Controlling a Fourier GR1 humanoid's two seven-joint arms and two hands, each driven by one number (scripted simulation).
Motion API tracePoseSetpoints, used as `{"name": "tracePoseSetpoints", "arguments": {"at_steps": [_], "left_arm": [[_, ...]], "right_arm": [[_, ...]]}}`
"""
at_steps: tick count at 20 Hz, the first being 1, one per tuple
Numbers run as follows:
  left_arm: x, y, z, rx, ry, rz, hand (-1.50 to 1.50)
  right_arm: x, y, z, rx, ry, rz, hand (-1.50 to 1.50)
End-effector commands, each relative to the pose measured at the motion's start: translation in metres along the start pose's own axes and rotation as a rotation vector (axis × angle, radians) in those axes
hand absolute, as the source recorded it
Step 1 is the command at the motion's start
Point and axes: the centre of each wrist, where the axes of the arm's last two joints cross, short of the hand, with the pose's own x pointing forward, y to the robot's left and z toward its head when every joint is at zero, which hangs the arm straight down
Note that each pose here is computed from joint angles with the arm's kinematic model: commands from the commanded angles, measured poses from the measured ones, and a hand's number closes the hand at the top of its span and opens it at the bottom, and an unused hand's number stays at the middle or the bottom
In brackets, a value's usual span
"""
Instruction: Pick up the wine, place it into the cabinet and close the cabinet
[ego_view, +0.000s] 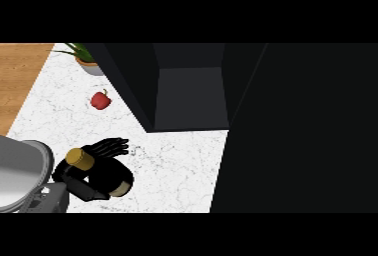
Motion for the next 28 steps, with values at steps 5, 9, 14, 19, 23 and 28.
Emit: {"name": "tracePoseSetpoints", "arguments": {"at_steps": [5, 9, 14, 19, 23, 28], "left_arm": [[-0.007, 0.005, 0.007, -0.120, -0.139, 0.108, 1.50], [-0.007, -0.012, -0.016, -0.118, -0.204, 0.041, 1.50], [-0.033, -0.028, 0.006, 0.229, -0.275, -0.052, 1.50], [-0.055, -0.044, 0.027, 0.587, -0.320, -0.119, 1.50], [-0.040, -0.053, 0.000, 0.523, -0.339, -0.082, 1.50], [-0.035, -0.088, -0.018, 0.464, -0.394, -0.038, 1.50]], "right_arm": [[0.022, -0.002, 0.024, -0.012, -0.048, -0.025, -1.50], [0.023, -0.004, 0.026, -0.003, -0.048, -0.019, -1.50], [0.017, -0.006, 0.022, -0.021, -0.033, -0.005, -1.50], [0.024, -0.005, 0.033, -0.036, -0.047, -0.027, -1.50], [0.027, -0.008, 0.036, -0.053, -0.049, -0.021, -1.50], [0.036, -0.011, 0.040, -0.043, -0.063, -0.016, -1.50]]}}
